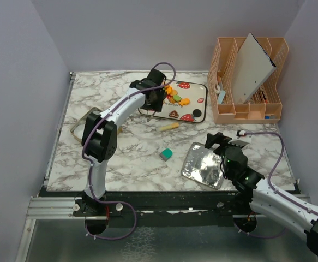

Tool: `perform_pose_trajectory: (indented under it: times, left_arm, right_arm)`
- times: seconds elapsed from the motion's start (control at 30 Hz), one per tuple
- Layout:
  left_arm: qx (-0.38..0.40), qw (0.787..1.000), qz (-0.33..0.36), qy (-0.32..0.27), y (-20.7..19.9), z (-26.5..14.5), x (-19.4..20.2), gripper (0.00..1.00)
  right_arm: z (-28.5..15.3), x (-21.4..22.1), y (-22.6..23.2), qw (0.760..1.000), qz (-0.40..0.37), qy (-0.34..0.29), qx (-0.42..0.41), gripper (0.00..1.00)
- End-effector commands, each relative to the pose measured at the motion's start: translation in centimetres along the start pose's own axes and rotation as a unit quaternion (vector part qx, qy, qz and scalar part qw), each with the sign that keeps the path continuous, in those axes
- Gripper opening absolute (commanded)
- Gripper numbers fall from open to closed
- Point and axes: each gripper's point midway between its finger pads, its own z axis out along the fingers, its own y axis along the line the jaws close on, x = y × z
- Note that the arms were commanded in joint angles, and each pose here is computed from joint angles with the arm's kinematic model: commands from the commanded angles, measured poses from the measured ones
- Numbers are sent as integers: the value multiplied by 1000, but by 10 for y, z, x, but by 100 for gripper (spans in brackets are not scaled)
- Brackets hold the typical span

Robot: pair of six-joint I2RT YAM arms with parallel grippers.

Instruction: Pack the cookies

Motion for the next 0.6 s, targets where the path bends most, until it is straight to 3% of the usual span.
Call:
perform_pose_trajectory:
  times: [0.0,0.2,0.57]
  left_arm:
    - [28,1000,2,-7,-7,-15,1,53]
    - [50,998,11,-19,-10,-40,9,52]
    - [140,988,37,-44,-45,-82,35,52]
  right_arm:
    - [0,-2,27,998,-6,10,-60,100]
    - [4,-6,63,993,-9,47,-104,100]
    - [44,-32,123,992,-43,57,-102,100]
